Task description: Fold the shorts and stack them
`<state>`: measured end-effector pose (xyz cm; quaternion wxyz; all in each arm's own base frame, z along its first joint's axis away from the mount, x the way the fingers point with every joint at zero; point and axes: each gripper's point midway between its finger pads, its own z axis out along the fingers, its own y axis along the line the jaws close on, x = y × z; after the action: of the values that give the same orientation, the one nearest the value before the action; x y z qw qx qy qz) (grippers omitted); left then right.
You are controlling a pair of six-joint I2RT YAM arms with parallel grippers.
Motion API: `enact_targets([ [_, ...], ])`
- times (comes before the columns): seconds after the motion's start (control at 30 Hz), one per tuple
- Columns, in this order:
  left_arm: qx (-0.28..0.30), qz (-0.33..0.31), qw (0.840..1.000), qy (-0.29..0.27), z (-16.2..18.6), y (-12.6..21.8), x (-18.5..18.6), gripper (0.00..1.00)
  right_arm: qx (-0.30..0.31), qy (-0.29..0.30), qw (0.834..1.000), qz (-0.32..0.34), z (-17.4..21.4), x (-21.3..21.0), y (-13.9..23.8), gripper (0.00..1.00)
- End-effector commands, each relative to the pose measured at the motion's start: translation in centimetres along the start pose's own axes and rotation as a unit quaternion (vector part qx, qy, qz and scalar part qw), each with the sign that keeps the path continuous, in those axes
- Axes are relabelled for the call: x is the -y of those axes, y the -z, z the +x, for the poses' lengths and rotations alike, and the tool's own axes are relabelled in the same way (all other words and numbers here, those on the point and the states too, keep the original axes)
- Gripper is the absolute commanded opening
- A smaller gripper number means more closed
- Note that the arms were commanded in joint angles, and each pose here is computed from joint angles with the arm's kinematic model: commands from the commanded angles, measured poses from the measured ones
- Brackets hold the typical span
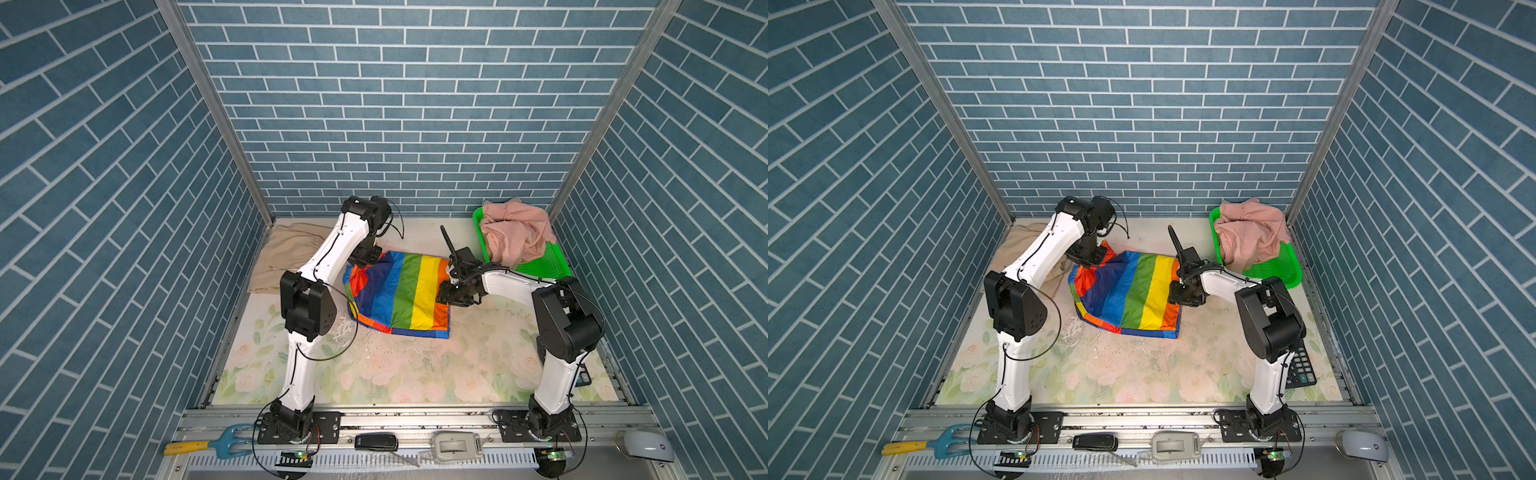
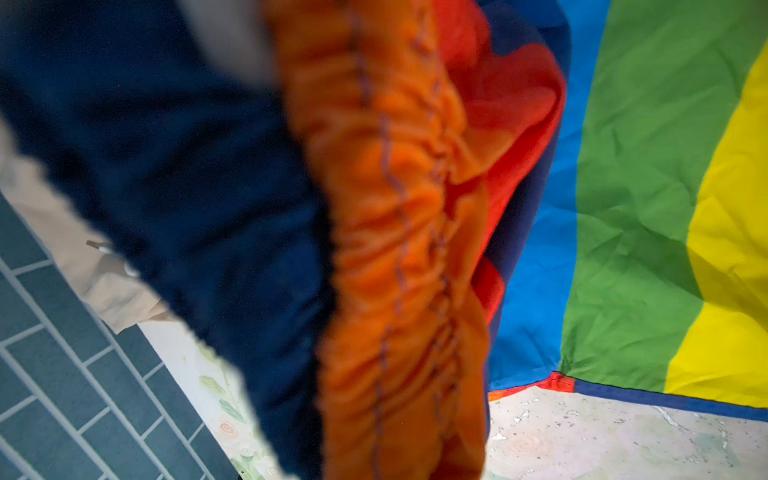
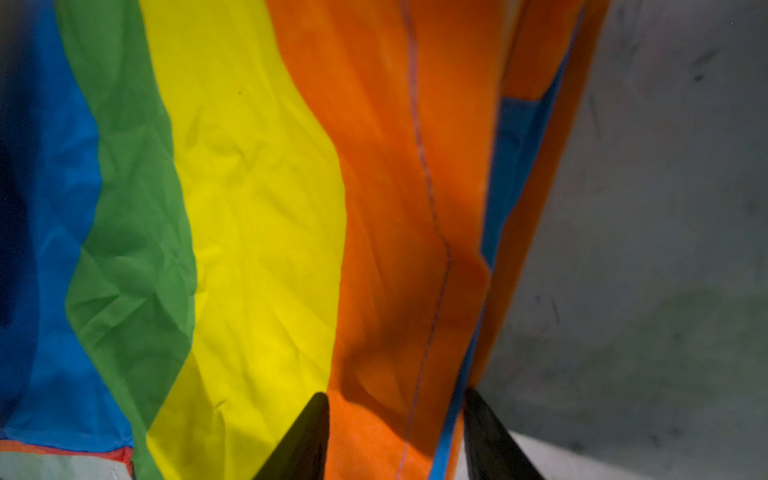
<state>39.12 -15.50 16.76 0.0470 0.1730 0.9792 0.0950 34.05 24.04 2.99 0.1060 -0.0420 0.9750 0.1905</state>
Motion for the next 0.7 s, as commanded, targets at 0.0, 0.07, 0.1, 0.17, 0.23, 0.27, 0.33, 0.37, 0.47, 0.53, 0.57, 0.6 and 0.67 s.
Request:
enact_targets([
  [0.0, -0.009, 0.010, 1.000, -0.013, -0.1, -0.1, 2.5, 0.00, -0.011, -0.004, 1.000, -0.003, 0.2, -0.1, -0.8, 0.49],
  [0.07, -0.011, 0.019, 1.000, -0.016, -0.3, -0.3, 3.7, 0.00, -0.012, -0.004, 1.000, -0.005, 0.3, -0.2, -0.9, 0.47],
  [0.1, -0.011, 0.027, 0.999, -0.018, -0.4, -0.4, 4.4, 0.00, -0.012, -0.004, 1.000, -0.008, 0.4, -0.3, -1.0, 0.46],
  [0.17, -0.012, 0.044, 0.999, -0.020, -0.6, -0.6, 5.9, 0.00, -0.013, -0.004, 1.000, -0.010, 0.5, -0.4, -1.2, 0.46],
  [0.23, -0.012, 0.070, 0.997, -0.019, -0.9, -1.0, 7.5, 0.00, -0.015, -0.006, 1.000, -0.012, 0.6, -0.3, -1.4, 0.45],
  [0.27, -0.011, 0.080, 0.997, -0.020, -1.1, -1.3, 8.2, 0.00, -0.016, -0.007, 1.000, -0.014, 0.7, -0.4, -1.6, 0.45],
  [0.33, -0.015, 0.100, 0.995, -0.015, -1.3, -1.9, 9.3, 0.00, -0.016, -0.008, 1.000, -0.019, 0.7, -0.6, -1.7, 0.44],
  [0.37, -0.014, 0.108, 0.994, -0.012, -1.5, -2.1, 9.7, 0.00, -0.017, -0.008, 1.000, -0.019, 0.9, -0.6, -1.7, 0.44],
  [0.47, -0.008, 0.115, 0.993, -0.003, -2.2, -2.6, 10.2, 0.00, -0.019, -0.008, 1.000, -0.022, 1.2, -0.7, -1.8, 0.44],
  [0.53, -0.006, 0.127, 0.992, 0.004, -2.5, -2.9, 10.7, 0.00, -0.019, -0.010, 0.999, -0.027, 1.3, -0.7, -1.9, 0.44],
  [0.57, -0.006, 0.136, 0.991, 0.007, -2.6, -3.1, 11.1, 0.00, -0.020, -0.011, 0.999, -0.028, 1.4, -0.7, -2.0, 0.44],
  [0.6, -0.006, 0.147, 0.989, 0.011, -2.6, -3.2, 11.6, 0.00, -0.020, -0.012, 0.999, -0.029, 1.4, -0.8, -2.1, 0.44],
  [0.67, -0.002, 0.169, 0.985, 0.020, -3.0, -3.6, 12.5, 0.00, -0.020, -0.014, 0.999, -0.034, 1.4, -0.8, -2.1, 0.44],
])
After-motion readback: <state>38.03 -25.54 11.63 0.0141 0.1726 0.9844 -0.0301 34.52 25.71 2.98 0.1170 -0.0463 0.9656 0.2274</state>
